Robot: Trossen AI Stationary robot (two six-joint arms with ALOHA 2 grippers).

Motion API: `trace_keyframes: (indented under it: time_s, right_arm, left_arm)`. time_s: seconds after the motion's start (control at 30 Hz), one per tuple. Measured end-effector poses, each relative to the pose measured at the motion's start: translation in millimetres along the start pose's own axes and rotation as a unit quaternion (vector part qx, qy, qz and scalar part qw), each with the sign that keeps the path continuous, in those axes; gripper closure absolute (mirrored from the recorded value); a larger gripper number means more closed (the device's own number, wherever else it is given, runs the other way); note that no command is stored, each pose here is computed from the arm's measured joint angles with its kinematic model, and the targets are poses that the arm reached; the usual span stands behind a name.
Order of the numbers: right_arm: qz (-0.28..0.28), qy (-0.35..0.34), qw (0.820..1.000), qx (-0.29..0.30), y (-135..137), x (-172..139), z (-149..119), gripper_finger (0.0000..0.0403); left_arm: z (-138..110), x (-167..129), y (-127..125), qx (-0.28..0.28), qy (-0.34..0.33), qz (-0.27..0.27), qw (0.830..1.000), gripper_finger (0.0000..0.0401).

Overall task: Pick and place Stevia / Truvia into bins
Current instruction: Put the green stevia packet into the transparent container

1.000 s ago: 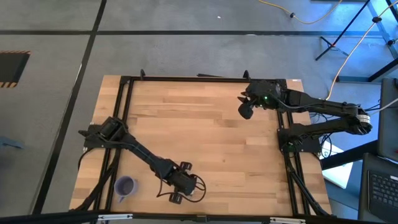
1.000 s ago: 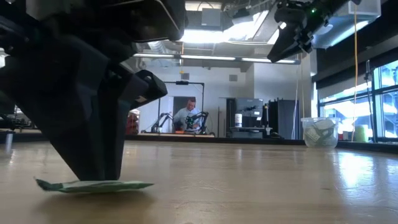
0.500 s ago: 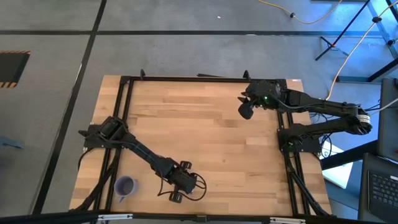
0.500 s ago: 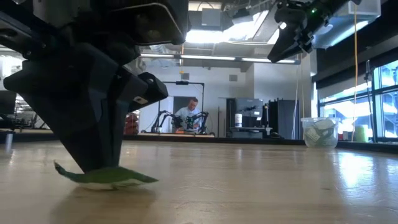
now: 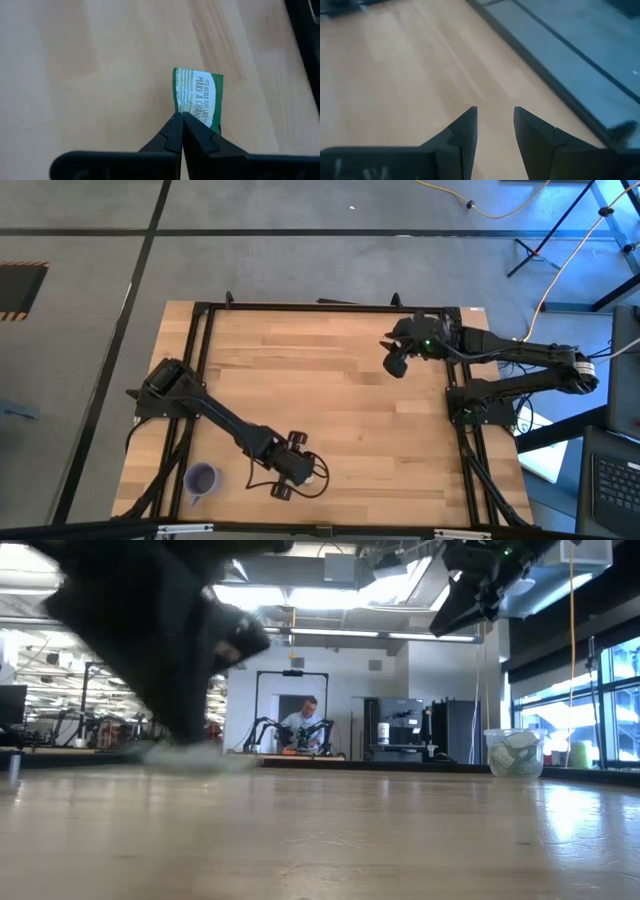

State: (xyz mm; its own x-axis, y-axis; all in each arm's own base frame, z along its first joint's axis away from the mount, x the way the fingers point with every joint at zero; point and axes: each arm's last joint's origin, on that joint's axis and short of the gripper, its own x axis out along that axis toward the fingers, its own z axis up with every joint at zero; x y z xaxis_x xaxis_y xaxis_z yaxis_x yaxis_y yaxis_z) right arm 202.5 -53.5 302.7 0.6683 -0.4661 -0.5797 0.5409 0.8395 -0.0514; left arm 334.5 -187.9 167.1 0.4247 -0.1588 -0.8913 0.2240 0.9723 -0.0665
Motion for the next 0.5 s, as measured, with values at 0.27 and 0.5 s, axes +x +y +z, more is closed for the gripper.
trace_keyframes:
  time_s: [0.27,0.5]
  right_arm:
    - [0.162,-0.035,0.985,-0.046,28.5,-8.7,4.8,0.0272]
    - [0.248,-0.052,0.958,-0.135,69.6,-7.5,-0.3,0.0272]
  left_arm:
    - [15.5,-38.1,23.0,0.043,-0.101,0.26,0.959,0.0399]
    - [35.1,-68.2,41.2,0.063,-0.159,0.527,0.832,0.0399]
